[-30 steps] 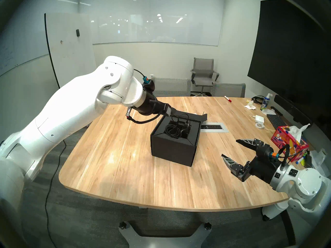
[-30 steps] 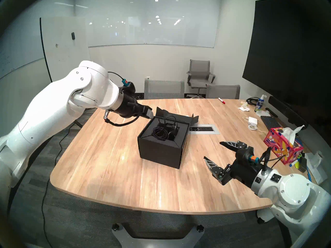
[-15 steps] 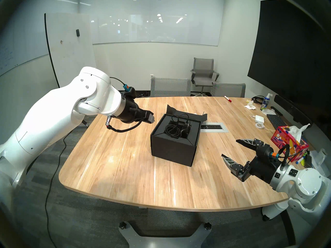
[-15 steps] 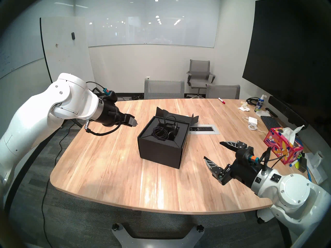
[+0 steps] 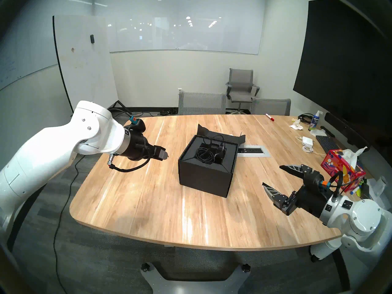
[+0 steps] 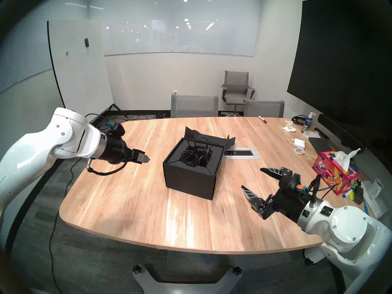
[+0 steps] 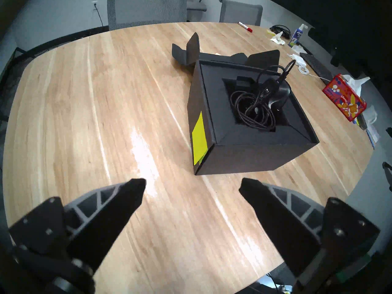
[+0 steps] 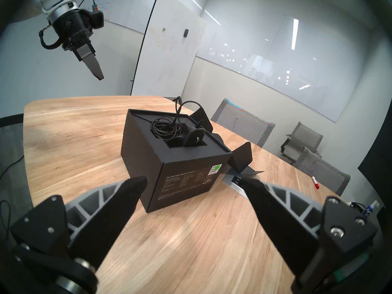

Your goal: Open the box and place the mouse inside

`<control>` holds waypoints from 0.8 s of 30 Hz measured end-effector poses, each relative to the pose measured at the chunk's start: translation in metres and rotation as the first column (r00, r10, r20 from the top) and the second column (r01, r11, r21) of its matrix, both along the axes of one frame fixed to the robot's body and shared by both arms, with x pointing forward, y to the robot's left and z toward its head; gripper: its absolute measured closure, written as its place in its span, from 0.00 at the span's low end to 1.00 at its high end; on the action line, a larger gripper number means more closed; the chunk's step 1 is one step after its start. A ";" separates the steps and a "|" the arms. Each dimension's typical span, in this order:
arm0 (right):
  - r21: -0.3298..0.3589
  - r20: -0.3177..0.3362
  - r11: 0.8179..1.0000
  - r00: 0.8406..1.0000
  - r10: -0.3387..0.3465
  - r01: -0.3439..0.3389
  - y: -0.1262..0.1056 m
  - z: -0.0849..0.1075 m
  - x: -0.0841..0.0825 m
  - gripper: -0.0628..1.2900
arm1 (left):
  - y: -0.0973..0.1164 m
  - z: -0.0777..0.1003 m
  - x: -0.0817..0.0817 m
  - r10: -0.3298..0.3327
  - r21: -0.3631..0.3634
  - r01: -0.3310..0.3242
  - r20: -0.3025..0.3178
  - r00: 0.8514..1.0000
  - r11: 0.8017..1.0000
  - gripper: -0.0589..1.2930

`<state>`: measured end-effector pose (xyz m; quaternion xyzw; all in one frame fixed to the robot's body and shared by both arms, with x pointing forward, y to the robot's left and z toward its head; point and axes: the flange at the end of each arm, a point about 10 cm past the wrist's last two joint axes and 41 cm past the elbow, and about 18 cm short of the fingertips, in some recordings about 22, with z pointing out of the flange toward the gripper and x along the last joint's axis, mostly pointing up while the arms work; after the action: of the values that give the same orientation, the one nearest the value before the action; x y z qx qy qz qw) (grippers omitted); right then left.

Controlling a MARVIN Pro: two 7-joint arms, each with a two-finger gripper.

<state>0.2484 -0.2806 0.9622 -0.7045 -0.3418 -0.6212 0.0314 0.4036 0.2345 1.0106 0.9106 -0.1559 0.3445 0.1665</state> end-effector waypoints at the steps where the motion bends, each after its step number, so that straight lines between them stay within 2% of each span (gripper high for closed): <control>1: 0.000 0.000 1.000 1.000 0.000 0.000 0.000 0.000 0.000 0.06 | 0.001 -0.002 0.000 0.003 -0.009 -0.003 0.003 1.000 1.000 0.05; 13: 0.000 0.000 1.000 1.000 0.000 0.000 0.000 0.000 0.000 0.06 | 0.022 -0.021 0.003 0.019 -0.116 -0.013 0.053 0.998 0.993 0.05; 24: 0.000 0.000 1.000 1.000 0.000 0.000 0.000 0.000 0.000 0.06 | 0.045 -0.033 -0.001 -0.015 -0.152 0.024 0.061 0.998 0.988 0.05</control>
<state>0.2484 -0.2806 0.9622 -0.7045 -0.3417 -0.6212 0.0314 0.4027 0.2798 0.9776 0.8830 -0.1429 0.3808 0.2345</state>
